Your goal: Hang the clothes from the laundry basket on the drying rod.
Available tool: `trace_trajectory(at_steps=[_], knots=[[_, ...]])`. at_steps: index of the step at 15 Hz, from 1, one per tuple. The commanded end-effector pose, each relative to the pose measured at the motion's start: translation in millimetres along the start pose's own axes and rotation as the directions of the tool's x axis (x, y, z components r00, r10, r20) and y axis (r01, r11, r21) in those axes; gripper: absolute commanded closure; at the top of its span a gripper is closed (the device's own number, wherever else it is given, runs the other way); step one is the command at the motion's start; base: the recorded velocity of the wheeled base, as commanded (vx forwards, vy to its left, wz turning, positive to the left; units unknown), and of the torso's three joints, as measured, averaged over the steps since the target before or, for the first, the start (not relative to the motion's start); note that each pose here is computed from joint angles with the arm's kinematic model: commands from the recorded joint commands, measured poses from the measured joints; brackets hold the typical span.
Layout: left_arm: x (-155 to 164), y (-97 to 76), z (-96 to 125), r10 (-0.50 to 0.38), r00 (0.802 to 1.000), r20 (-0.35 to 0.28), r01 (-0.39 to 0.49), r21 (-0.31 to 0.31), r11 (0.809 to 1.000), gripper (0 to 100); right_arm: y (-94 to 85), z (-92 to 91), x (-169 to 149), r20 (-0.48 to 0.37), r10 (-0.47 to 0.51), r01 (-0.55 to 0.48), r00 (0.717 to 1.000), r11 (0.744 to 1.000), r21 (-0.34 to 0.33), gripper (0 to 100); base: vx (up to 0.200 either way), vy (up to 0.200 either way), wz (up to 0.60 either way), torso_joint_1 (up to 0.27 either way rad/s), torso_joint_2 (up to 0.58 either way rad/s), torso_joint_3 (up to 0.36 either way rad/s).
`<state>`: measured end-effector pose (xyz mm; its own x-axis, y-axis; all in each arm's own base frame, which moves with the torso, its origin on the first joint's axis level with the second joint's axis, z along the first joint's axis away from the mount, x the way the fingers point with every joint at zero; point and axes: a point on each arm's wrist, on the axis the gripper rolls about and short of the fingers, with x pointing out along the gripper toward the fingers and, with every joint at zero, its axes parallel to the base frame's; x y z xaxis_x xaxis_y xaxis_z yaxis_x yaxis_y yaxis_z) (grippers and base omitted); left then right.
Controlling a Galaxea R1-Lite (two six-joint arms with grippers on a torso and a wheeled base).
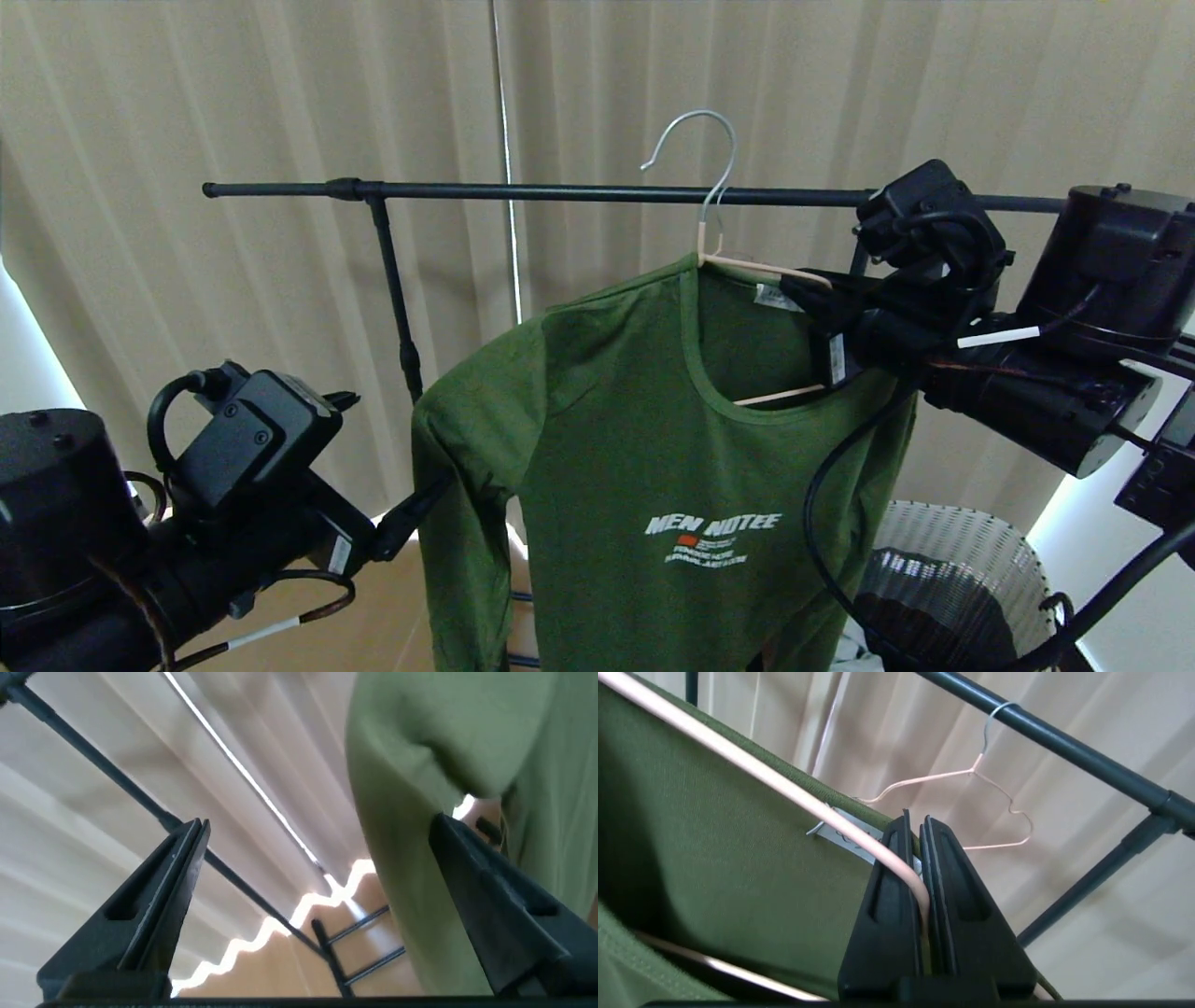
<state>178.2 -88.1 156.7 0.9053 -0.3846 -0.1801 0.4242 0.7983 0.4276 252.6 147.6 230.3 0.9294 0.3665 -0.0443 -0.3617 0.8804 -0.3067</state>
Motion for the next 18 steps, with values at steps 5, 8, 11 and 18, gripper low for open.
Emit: trace_trajectory(at_steps=[5,8,11,18], knots=[[8.8,-3.5,-2.6,-0.069,0.998,0.002,0.069,-0.014,0.998,100,2.2,8.0,-9.6,0.029,0.01,-0.01,1.0,1.0,0.003,100,0.0,0.0,0.0,0.0,0.0,0.0],[6.8,-0.1,-6.0,-0.051,0.999,-0.009,0.051,-0.014,0.999,100,1.3,8.9,-10.2,0.031,0.006,-0.006,0.999,1.0,0.003,100,0.0,0.0,0.0,0.0,0.0,0.0],[5.3,3.6,-11.5,-0.032,0.999,-0.032,0.032,-0.019,0.999,100,-0.2,9.0,-10.3,0.029,0.0,-0.001,1.0,1.0,0.004,100,0.0,0.0,0.0,0.0,0.0,0.0],[-1.7,18.9,-24.1,0.049,0.995,-0.084,-0.052,-0.035,0.998,100,-32.0,-0.5,-5.5,-0.011,-0.112,0.112,0.994,0.994,0.005,100,0.0,0.0,0.0,0.0,0.0,0.0]])
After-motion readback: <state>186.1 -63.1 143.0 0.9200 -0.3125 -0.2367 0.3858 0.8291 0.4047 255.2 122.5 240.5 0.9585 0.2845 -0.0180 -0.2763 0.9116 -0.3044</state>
